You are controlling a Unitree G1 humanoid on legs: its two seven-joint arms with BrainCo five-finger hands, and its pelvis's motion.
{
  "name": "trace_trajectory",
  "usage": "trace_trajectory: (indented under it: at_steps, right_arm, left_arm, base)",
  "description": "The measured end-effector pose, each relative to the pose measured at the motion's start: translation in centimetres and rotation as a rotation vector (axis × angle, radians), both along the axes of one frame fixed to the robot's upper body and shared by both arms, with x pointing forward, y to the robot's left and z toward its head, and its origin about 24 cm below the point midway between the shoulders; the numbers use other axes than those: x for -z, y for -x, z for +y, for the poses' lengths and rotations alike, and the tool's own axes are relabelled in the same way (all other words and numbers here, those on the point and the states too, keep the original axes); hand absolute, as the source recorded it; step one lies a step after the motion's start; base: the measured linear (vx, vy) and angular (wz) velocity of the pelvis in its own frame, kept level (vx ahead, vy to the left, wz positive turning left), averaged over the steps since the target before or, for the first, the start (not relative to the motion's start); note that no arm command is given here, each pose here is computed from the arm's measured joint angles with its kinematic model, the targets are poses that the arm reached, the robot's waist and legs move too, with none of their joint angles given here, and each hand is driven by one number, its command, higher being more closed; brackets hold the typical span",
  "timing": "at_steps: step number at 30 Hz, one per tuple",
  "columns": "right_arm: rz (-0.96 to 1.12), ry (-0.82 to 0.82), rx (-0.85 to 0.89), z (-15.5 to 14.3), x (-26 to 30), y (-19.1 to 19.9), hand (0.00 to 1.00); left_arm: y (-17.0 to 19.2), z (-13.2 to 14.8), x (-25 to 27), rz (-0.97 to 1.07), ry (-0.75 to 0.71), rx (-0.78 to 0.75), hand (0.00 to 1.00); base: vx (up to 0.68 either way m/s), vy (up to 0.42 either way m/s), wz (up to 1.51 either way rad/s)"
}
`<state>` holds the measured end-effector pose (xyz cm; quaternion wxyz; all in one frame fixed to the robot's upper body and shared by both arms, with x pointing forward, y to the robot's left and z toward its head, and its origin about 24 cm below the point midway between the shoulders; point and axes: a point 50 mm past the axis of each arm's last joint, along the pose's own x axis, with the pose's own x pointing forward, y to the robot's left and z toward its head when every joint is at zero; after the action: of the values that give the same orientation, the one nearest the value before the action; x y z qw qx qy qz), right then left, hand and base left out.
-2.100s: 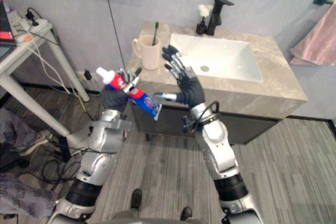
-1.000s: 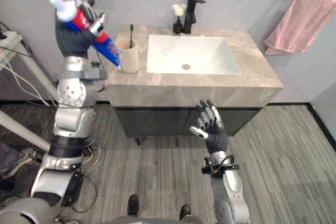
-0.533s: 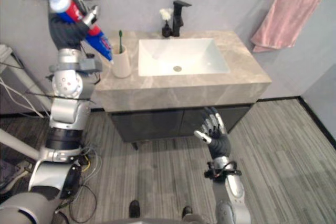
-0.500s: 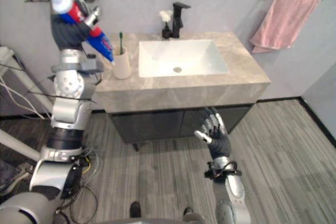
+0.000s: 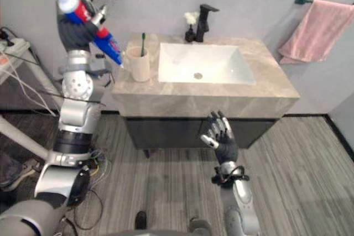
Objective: Organize washtable
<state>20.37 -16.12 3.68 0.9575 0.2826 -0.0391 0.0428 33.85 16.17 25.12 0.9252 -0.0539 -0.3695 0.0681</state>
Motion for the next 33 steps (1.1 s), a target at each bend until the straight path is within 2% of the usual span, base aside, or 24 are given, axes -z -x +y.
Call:
trace_trajectory:
  at_steps: [5,12,21,29,33]
  right_arm:
    - [0.037,-0.019,-0.015,-0.4,0.5,0.3,0.0]
    - [-0.003,0.006,-0.041,-0.9,-0.3,-0.5,0.0]
    - [0.067,-0.05,-0.016,-0.4,1.3,1.3,0.0]
    - [0.038,-0.053,-0.028,-0.1,0.6,1.9,0.0]
    - [0.044,-0.055,-0.021,-0.2,0.7,2.3,0.0]
  left_arm:
    - [-0.2,-0.4,1.6,0.056,0.045,0.037,1.0]
    - [0.3,0.3,2.4,0.063,0.071,0.024,1.0]
    - [1.1,0.3,1.6,0.013,0.063,0.042,1.0]
    - [1.0,0.6,1.4,0.016,0.039,0.027,1.0]
    - [0.7,0.6,-0.8,-0.029,0.008,0.019,1.0]
  base:
    - [0.14,-0.048,0.38]
    - [0.02,-0.038,0.13]
    - [-0.05,-0.011,-0.26]
    - [0.07,-0.004,-0.08]
    - [-0.03,-0.006,-0.04]
